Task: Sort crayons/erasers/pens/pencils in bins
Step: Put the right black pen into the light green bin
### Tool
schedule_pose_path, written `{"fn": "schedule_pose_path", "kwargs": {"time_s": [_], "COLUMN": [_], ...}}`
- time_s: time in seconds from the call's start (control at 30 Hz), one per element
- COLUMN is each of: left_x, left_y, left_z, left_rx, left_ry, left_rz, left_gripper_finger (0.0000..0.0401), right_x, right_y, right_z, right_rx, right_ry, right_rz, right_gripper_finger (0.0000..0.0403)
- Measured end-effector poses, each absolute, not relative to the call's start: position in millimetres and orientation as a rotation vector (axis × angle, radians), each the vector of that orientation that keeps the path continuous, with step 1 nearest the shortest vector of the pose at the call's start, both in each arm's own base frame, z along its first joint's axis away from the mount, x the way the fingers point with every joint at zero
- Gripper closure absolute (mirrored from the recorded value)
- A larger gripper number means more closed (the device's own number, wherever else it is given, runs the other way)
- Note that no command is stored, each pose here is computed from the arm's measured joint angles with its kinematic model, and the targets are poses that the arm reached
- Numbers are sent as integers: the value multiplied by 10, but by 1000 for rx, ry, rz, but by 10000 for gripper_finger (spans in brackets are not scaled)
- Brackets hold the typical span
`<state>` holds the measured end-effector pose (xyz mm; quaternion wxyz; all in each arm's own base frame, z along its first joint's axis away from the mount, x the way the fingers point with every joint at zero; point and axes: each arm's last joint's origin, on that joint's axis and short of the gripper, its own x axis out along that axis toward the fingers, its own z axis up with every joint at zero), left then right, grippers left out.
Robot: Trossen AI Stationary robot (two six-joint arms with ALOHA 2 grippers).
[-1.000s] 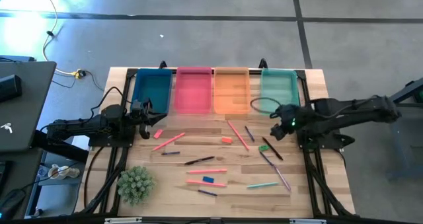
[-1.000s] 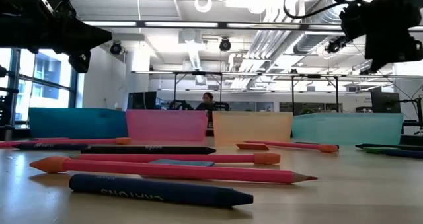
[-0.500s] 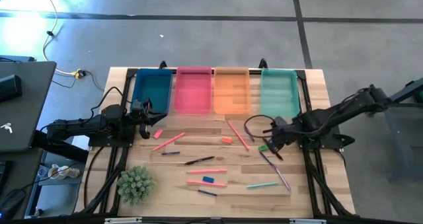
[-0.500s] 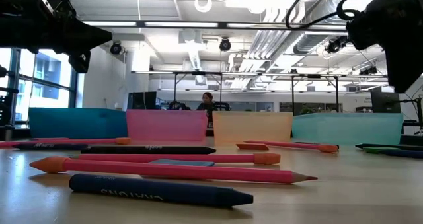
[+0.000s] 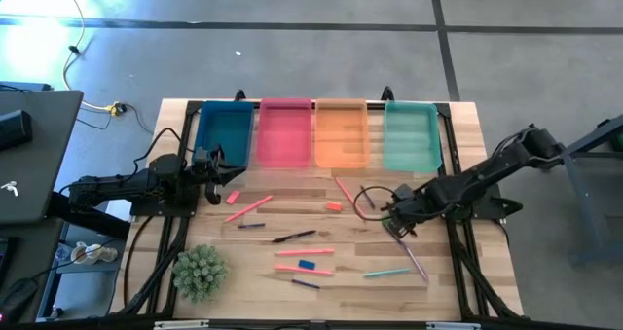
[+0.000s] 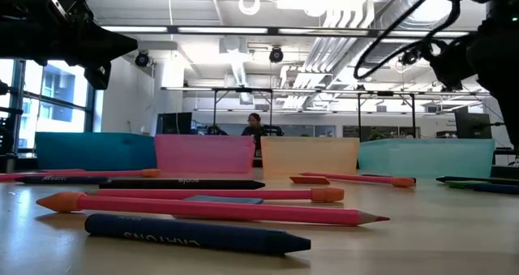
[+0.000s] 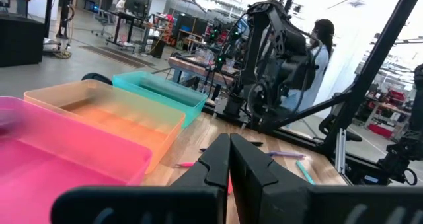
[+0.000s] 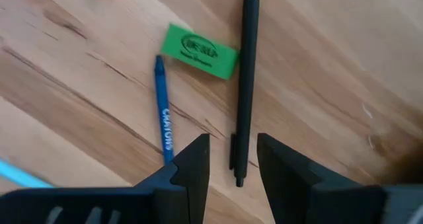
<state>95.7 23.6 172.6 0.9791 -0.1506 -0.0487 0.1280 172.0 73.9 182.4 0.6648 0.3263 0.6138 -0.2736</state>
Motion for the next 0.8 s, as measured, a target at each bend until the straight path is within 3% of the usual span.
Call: {"fn": "schedule_pose_path", "kwargs": {"time_s": [0.8], "left_x": [956], "left_y": [236], "left_z": [1726], "left_rx": [-304], "left_ry": [-99], "left_rz": [258], "left_gripper_finger": [401], "right_x": [1835], "right_y": [886], "right_z": [1454], "right_rx": [659], "right_ry": [1526], "right_rz": [-714], "right_gripper_finger": [284]}}
